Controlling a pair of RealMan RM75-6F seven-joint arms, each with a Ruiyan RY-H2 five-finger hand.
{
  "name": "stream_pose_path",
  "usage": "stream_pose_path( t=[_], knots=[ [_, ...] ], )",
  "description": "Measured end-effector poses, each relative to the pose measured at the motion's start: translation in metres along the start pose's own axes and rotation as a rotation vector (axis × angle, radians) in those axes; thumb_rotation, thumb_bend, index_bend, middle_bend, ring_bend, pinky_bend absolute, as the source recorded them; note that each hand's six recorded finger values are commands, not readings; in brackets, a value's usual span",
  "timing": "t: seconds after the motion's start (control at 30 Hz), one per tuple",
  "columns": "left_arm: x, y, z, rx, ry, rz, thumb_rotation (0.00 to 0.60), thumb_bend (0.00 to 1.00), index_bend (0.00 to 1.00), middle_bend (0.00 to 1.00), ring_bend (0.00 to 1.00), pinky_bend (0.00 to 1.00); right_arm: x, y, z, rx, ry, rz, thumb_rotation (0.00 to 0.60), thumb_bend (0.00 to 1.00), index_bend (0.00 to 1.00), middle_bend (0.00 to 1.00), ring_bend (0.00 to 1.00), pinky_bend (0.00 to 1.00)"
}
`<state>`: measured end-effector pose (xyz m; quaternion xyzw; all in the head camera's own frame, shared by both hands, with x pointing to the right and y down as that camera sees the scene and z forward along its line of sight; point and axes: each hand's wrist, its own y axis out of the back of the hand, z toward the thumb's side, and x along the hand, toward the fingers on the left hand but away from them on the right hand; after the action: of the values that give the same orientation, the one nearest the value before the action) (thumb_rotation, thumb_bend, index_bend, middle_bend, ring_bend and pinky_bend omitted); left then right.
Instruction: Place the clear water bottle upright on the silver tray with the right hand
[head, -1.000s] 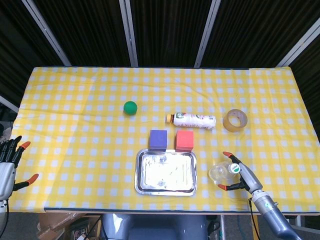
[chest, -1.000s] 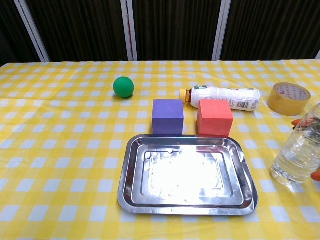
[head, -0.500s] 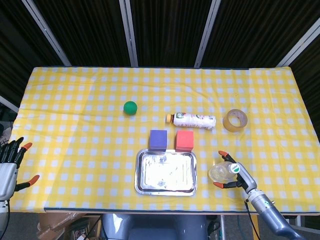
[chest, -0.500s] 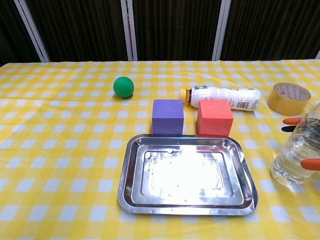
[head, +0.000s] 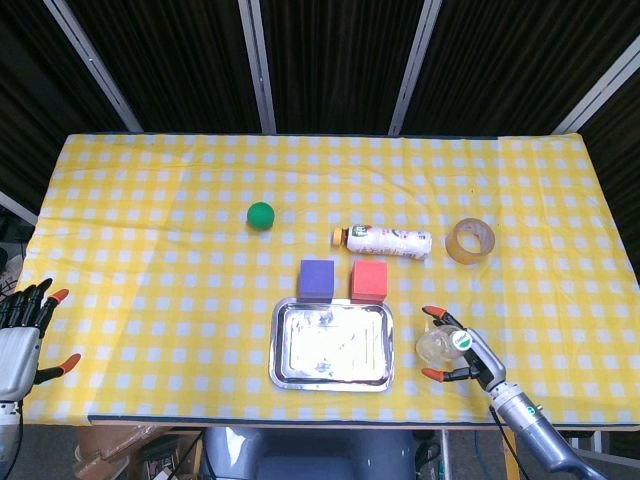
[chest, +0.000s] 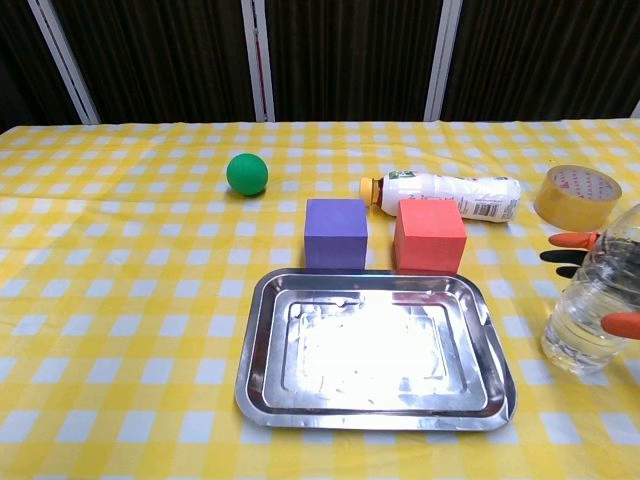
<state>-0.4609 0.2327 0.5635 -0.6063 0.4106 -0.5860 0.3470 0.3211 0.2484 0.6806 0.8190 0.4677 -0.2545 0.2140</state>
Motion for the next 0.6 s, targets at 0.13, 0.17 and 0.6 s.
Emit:
stream_pose_path(
  t=[0.13,0.17,0.6],
  knots=[
    [0.000,0.000,-0.001,0.000,0.004,-0.004,0.600,0.16,0.13,0.00,0.00,0.00,-0.002,-0.004,0.001,-0.009,0.014,0.003,0.600,0.17,0.16,0.13,0.00,0.00],
    [0.000,0.000,-0.001,0.000,0.005,-0.005,0.600,0.16,0.13,0.00,0.00,0.00,-0.002,-0.004,0.001,-0.010,0.016,0.004,0.600,0.17,0.18,0.15,0.00,0.00],
    [-0.001,0.003,-0.001,-0.005,0.004,0.008,0.600,0.16,0.13,0.00,0.00,0.00,-0.006,0.006,-0.003,-0.009,0.007,-0.140,0.600,0.42,0.64,0.52,0.18,0.00]
  ],
)
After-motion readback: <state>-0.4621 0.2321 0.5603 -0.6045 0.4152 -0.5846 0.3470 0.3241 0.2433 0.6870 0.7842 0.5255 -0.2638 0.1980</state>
